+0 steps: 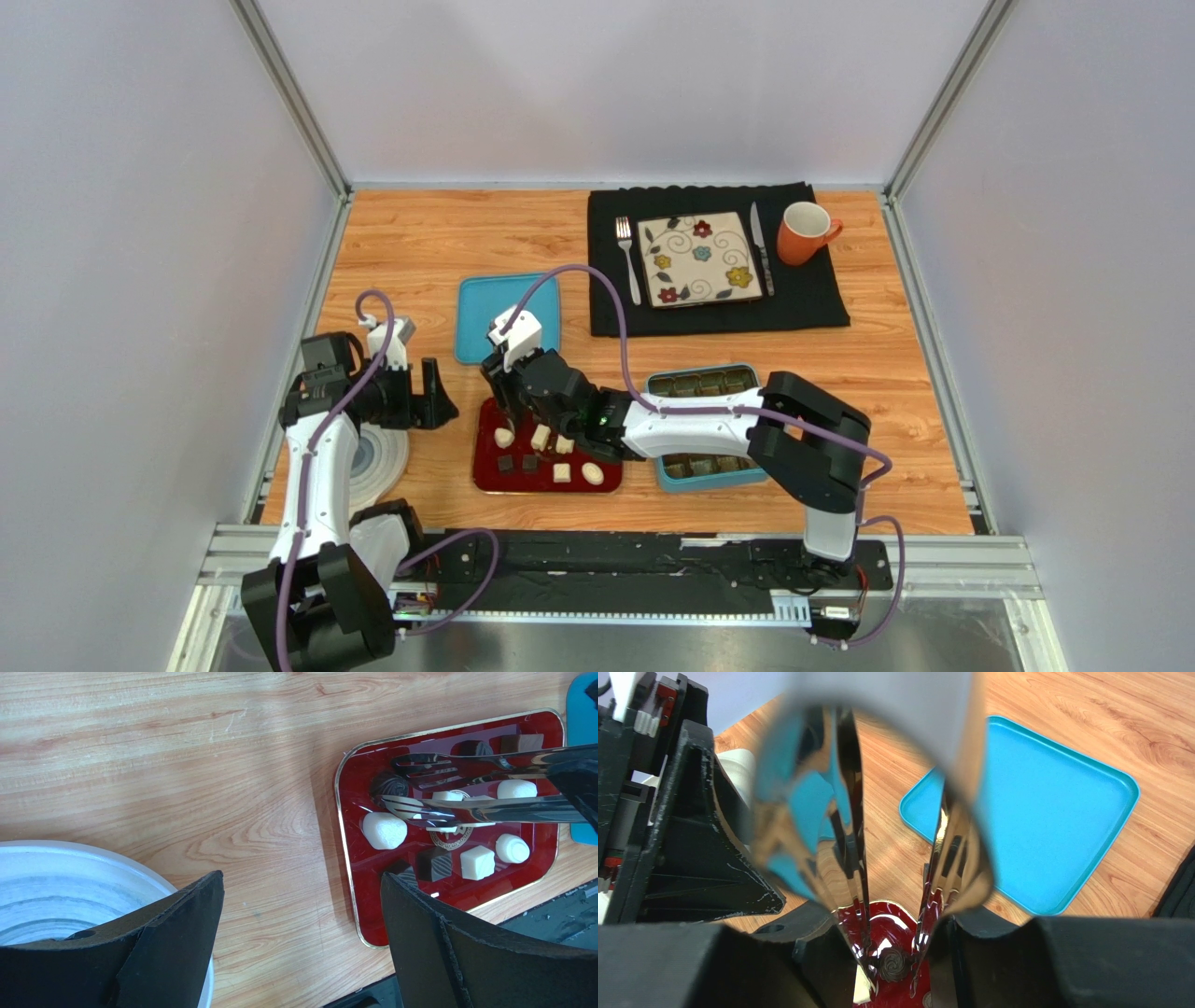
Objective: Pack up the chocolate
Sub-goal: Pick up the fake chocolate from the plate, then place the fake chocolate in the packing box.
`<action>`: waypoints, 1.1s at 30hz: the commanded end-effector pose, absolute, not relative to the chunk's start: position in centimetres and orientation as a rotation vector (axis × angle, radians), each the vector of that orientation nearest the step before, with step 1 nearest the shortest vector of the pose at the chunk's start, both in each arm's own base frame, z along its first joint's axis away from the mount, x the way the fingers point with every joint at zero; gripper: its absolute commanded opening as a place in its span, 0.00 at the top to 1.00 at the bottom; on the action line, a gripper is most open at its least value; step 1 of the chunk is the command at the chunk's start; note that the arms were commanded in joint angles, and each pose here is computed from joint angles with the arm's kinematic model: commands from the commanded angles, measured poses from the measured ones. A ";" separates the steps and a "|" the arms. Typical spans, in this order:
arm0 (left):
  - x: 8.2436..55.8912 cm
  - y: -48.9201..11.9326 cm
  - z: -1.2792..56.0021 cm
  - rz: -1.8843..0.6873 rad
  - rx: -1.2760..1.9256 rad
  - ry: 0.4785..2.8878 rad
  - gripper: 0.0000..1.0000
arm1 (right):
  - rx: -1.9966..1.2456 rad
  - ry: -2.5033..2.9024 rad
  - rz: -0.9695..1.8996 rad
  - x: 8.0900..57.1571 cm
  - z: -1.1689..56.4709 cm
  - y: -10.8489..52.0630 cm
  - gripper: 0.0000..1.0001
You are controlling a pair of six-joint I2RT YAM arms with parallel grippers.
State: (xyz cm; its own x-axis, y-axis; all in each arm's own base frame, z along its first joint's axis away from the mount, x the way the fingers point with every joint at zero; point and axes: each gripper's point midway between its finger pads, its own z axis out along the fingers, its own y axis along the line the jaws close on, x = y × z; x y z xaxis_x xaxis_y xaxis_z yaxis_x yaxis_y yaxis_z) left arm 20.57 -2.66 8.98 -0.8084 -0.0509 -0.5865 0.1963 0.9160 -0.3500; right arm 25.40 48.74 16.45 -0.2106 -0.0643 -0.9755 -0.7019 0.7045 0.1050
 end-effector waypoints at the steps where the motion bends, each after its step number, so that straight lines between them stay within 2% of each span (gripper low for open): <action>1: 21.2 -2.8 10.9 -0.534 0.163 2.397 0.10 | -0.582 1.708 0.665 25.3 16.1 48.9 0.64; 5: 21.1 -2.9 11.0 -0.533 0.171 2.389 0.11 | -0.579 1.713 0.672 25.2 15.7 48.9 0.76; 6: 21.1 -2.9 11.0 -0.533 0.171 2.389 0.11 | -0.577 1.710 0.674 25.2 16.0 48.7 0.81; 9: 21.1 -2.9 11.2 -0.532 0.171 2.388 0.12 | -0.566 1.683 0.672 25.3 17.7 48.1 0.90; 16: 21.3 -2.9 11.4 -0.538 0.161 2.386 0.13 | -0.542 1.639 0.646 26.0 22.7 45.2 0.94; 23: 21.1 -2.9 11.1 -0.536 0.158 2.390 0.14 | -0.449 1.579 0.558 26.9 28.1 38.1 0.94; 33: 20.9 -3.1 11.4 -0.540 0.165 2.384 0.14 | -0.306 1.616 0.382 28.6 27.2 26.8 0.93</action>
State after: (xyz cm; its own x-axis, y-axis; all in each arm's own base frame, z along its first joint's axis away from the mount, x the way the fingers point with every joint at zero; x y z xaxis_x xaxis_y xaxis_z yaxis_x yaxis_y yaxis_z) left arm 20.22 -3.17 9.92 -0.7992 -0.0496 -0.5990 0.2152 0.9069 -0.3623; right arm 28.07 30.69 27.78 -0.0865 0.0505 -0.9950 -0.4952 0.8644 0.0869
